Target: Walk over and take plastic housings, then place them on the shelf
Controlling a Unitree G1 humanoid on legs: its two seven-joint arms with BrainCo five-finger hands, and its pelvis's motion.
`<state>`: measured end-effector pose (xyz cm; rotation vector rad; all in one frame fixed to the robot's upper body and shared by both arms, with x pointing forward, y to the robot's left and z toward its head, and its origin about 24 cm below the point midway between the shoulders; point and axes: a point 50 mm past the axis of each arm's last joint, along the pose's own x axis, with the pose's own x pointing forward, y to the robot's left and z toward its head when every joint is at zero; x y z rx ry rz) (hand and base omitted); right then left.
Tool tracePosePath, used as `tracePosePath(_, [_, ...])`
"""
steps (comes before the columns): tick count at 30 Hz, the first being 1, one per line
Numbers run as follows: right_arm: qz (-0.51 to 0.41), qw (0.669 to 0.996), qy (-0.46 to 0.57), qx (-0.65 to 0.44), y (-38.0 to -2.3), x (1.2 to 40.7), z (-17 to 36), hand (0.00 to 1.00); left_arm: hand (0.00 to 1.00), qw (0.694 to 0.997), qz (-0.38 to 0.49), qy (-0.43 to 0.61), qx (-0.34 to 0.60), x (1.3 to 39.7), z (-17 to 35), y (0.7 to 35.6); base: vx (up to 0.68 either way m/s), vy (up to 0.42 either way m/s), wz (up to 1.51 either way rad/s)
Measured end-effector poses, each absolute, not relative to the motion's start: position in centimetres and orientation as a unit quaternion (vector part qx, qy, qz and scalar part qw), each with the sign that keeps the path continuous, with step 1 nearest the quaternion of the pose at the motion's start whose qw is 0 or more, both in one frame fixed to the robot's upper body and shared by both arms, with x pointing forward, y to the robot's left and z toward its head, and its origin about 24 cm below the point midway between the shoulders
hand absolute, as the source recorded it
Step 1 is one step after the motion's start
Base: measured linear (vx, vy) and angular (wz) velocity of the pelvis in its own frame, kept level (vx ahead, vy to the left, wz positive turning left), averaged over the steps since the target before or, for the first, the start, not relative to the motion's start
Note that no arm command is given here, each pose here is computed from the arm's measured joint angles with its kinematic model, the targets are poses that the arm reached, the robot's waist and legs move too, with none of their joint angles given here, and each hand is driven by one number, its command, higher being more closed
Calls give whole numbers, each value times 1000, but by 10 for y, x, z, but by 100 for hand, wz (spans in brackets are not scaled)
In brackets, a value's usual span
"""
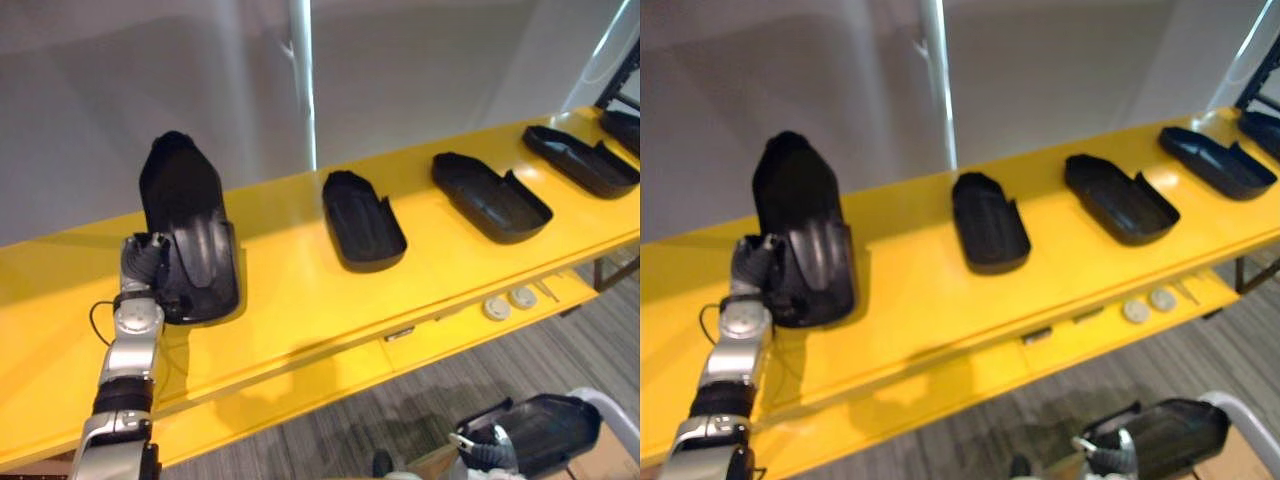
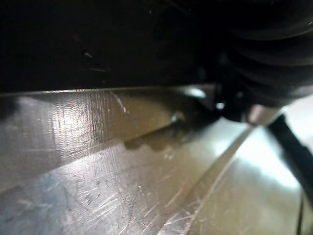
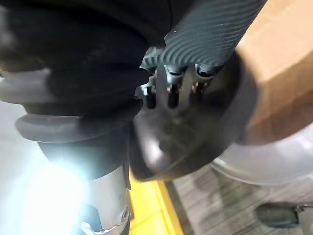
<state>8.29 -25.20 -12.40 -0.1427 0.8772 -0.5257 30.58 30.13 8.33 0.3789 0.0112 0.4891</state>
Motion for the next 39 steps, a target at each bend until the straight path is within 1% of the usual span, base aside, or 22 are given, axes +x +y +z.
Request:
tracePosePath(1, [-267, 864, 423, -58, -253, 79, -125, 0, 100, 953, 241, 7, 183, 305, 82, 301, -7, 5, -8])
tracePosePath(3, [-323, 842, 430, -30, -260, 67, -129, 0, 100, 954, 243, 13, 175, 303, 77, 300, -4, 4, -5])
tracePosePath(5, [-410, 796, 445, 28, -274, 44, -136, 0, 100, 955, 252, 23, 151, 296, 66, 297, 1, 3, -2])
tracePosePath(6, [-435, 780, 447, 49, -277, 36, -138, 0, 100, 957, 253, 26, 140, 295, 63, 295, 0, 0, 0])
tracePosePath(8, [-521, 695, 472, 150, -278, 0, -150, 0, 100, 958, 255, 36, 123, 288, 54, 294, 0, 0, 0])
tracePosePath(9, [-542, 670, 475, 178, -276, -11, -152, 0, 100, 959, 257, 39, 115, 287, 52, 294, -25, 1, -3])
tracePosePath(10, [-576, 623, 479, 227, -270, -28, -156, 0, 100, 958, 263, 41, 104, 283, 51, 297, -32, -4, -5])
tracePosePath(11, [-608, 570, 477, 280, -258, -46, -160, 0, 100, 957, 275, 36, 87, 278, 51, 302, -23, -4, -7])
tracePosePath(12, [-621, 543, 477, 303, -251, -55, -162, 0, 100, 956, 283, 33, 76, 276, 52, 304, -38, -9, -6])
tracePosePath(13, [-638, 497, 479, 341, -236, -69, -165, 0, 100, 953, 295, 27, 64, 273, 53, 307, 0, 0, 0])
tracePosePath(14, [-650, 458, 478, 373, -222, -80, -167, 0, 100, 952, 300, 22, 50, 271, 55, 310, 0, 0, 0])
tracePosePath(16, [-659, 425, 473, 402, -209, -87, -168, 0, 100, 951, 305, 21, 45, 269, 55, 313, 0, 0, 0])
tracePosePath(18, [-658, 406, 468, 428, -200, -87, -170, 0, 100, 951, 303, 27, 46, 266, 51, 314, 16, -1, 0])
tracePosePath(19, [-658, 400, 464, 437, -197, -86, -171, 0, 100, 952, 301, 32, 47, 263, 48, 314, 0, 0, 0])
tracePosePath(21, [-658, 401, 459, 443, -197, -82, -171, 0, 100, 951, 302, 35, 47, 262, 47, 315, 18, -2, -9])
tracePosePath(24, [-653, 411, 448, 451, -200, -73, -173, 0, 100, 952, 303, 36, 34, 261, 46, 315, -19, -5, -9])
tracePosePath(30, [-650, 420, 444, 452, -204, -65, -173, 0, 100, 952, 302, 31, 37, 257, 47, 314, -22, -14, 0])
tracePosePath(34, [-644, 449, 450, 426, -215, -56, -173, 0, 100, 952, 304, 29, 37, 256, 48, 314, -8, -5, 0])
tracePosePath(36, [-634, 470, 453, 414, -219, -49, -173, 0, 100, 952, 302, 26, 37, 257, 49, 314, -36, -20, 1])
tracePosePath(38, [-616, 510, 448, 400, -228, -39, -172, 0, 100, 952, 301, 24, 38, 258, 50, 314, -16, -12, 1])
tracePosePath(39, [-614, 513, 448, 399, -229, -38, -171, 0, 100, 952, 301, 28, 38, 258, 48, 314, 0, 0, 0])
